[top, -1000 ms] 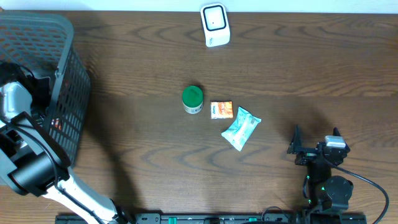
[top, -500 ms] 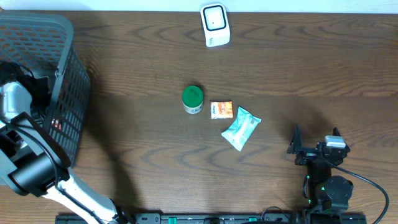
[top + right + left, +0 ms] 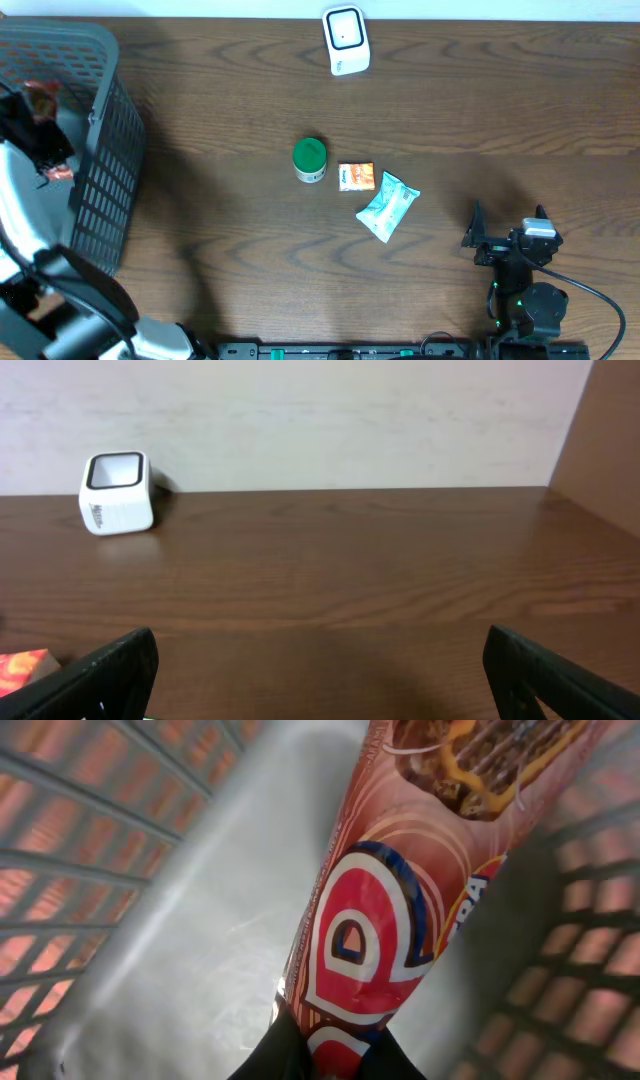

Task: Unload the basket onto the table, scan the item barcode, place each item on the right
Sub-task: 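Reach the left gripper into the basket and grasp the chocolate bar, then lift the chocolate bar and carry it past the scanner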

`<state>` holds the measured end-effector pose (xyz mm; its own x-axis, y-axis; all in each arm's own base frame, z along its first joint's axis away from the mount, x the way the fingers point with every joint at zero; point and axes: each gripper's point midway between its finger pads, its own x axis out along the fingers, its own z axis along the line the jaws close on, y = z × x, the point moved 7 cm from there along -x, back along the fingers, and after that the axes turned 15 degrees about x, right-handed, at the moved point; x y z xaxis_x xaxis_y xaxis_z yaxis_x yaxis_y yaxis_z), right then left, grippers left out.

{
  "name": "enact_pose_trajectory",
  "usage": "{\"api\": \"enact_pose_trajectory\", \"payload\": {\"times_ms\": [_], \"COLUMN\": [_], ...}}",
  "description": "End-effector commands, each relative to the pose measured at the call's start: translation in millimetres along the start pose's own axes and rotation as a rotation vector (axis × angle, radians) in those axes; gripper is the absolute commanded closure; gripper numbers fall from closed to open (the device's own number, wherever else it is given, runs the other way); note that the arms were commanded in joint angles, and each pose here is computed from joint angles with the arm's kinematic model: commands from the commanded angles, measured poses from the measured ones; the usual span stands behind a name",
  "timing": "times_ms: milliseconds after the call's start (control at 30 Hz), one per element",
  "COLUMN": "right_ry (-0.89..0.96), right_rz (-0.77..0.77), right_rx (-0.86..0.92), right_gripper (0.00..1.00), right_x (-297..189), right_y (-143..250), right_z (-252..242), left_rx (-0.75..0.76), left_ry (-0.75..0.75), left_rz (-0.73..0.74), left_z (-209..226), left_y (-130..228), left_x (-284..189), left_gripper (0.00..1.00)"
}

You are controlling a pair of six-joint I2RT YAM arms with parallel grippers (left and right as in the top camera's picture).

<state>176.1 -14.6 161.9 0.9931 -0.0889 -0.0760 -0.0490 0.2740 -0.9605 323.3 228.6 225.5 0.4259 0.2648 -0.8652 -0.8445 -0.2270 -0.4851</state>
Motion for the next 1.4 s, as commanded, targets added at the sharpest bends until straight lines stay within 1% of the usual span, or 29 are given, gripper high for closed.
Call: {"api": "enact_pose_trajectory", "payload": {"times_ms": [0,133,167,367,533,667,700,800,1000,1033,1167,1367], "right_ry": [-0.002,-0.002,-0.002,-0.002,-0.002,-0.002,-0.002,-0.002,-0.002,-0.002,-0.002,-0.002], "right_rz": [-0.001,-0.001,-0.001,-0.001,-0.001,-0.001,-0.001,-0.001,-0.001,-0.001,-0.001,-0.001], "right_rx": [0.002,0.002,0.002,0.002,0.002,0.002,0.002,0.002,0.002,0.002,0.002,0.002], "right_gripper": [0.01,0.01,0.01,0.01,0.01,0.01,0.01,0.01,0.01,0.01,0.01,0.01], "right_x": [-0.3,-0.3,-0.3,-0.3,-0.3,-0.3,-0.3,-0.3,-0.3,-0.3,-0.3,-0.3], "right_y": [0.2,0.2,0.2,0.2,0.2,0.2,0.2,0.2,0.2,0.2,0.2,0.2], "right_z": [0.4,0.4,0.4,0.4,0.4,0.4,0.4,0.4,0.4,0.4,0.4,0.4], "left_rx": [-0.130,-0.194,-0.194,-0.140,-0.057,0.042,0.082,0.151,0.351,0.400,0.519,0.617], "left_ry": [0.021,0.005,0.024,0.224,0.397,0.553,0.615,0.702,0.912,0.968,1.124,1.388], "left_rz": [-0.089,-0.195,-0.227,-0.398,-0.446,-0.433,-0.423,-0.400,-0.348,-0.326,-0.256,-0.128], "left_z": [-3.4,-3.7,-6.5,-32.6,-68.3,-112.4,-133.7,-171.0,-248.9,-267.6,-317.0,-372.1], "left_y": [-8.0,-13.1,-14.4,-17.8,-18.2,-19.0,-18.6,-14.5,7.4,14.5,33.0,51.4], "left_x": [-30.6,-71.7,-82.7,-139.0,-161.7,-167.8,-171.3,-179.1,-200.4,-204.4,-208.4,-199.0], "left_gripper": [0.93,0.93,0.93,0.93,0.92,0.93,0.93,0.93,0.93,0.93,0.93,0.92]}}
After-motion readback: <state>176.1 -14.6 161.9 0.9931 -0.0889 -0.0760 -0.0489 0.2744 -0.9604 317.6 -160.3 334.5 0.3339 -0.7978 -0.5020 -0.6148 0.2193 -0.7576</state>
